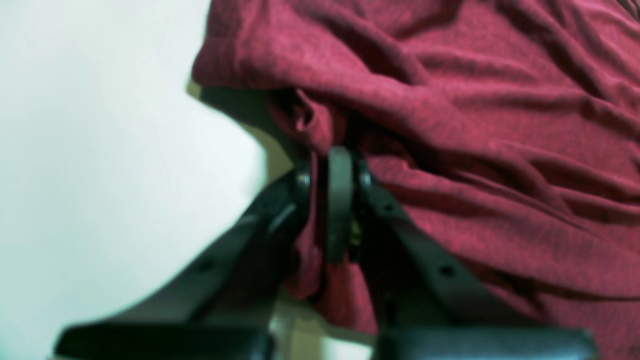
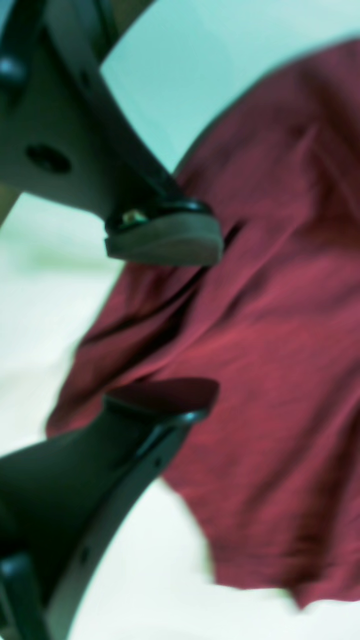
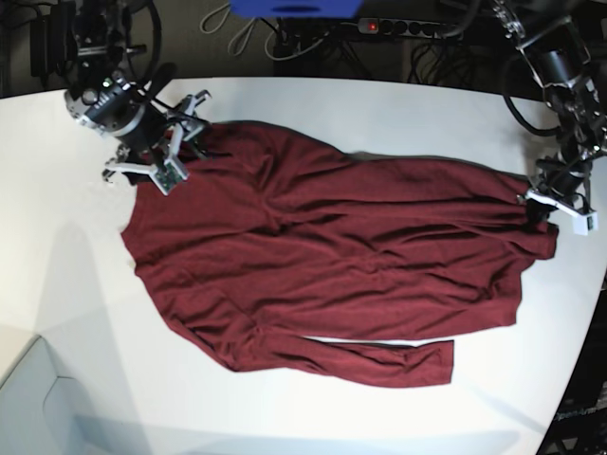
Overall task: Layout the t-shirt on the table in an organized manner, then fold the t-shirt properly
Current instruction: 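Pull both held collar corners apart to stretch the shirt flat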
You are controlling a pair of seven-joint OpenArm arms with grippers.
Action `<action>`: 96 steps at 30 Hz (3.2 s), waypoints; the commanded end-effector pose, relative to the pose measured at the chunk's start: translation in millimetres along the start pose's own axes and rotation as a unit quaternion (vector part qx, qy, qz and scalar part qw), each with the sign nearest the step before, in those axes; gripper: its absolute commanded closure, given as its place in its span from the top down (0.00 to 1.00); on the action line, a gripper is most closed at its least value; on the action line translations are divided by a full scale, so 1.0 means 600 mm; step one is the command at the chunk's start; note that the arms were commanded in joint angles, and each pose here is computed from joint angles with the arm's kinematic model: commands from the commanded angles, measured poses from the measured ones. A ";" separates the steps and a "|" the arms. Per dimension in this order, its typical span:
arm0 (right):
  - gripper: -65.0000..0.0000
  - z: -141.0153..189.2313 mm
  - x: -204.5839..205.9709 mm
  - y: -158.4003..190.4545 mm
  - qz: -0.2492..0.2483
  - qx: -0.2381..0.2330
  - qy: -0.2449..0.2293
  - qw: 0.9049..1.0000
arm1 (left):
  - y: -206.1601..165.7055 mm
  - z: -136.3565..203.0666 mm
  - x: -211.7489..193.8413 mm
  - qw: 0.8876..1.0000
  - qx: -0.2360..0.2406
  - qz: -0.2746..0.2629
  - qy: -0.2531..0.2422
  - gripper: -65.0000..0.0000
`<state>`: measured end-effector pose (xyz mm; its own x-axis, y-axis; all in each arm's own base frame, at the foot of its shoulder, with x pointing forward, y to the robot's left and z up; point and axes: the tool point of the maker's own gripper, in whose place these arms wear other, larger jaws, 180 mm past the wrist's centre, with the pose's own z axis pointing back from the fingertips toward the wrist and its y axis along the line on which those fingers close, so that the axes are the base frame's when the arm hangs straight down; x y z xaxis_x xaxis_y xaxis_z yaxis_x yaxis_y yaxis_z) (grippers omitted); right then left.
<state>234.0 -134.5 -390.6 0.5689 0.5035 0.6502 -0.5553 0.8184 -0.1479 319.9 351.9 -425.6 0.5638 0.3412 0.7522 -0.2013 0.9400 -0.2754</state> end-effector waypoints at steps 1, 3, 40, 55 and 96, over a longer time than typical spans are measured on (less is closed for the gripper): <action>0.61 0.005 0.003 -0.008 -0.002 -0.004 -0.010 1.000 | 0.012 0.006 0.026 1.000 0.008 -0.011 -0.010 0.02; 0.62 0.005 -0.015 -0.012 -0.011 -0.006 0.002 1.000 | 0.020 0.011 0.037 1.000 0.012 -0.017 -0.014 0.00; 0.37 -0.005 -0.110 -0.035 -0.056 -0.007 0.046 0.997 | 0.071 0.041 0.086 0.998 0.041 -0.050 -0.025 0.00; 0.00 0.026 -0.137 -0.027 -0.034 -0.005 0.068 0.997 | 0.080 0.054 0.072 0.997 0.047 -0.063 -0.013 0.00; 0.17 0.066 -0.177 -0.004 -0.009 0.010 0.101 0.995 | 0.126 0.177 -0.044 0.976 0.126 -0.133 0.121 0.04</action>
<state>155.1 -194.2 -429.7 0.6841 0.5109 0.5207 -0.5436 0.8330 -0.1030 200.7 403.4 -415.5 0.8032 0.1233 0.5827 -0.1938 0.9792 0.0598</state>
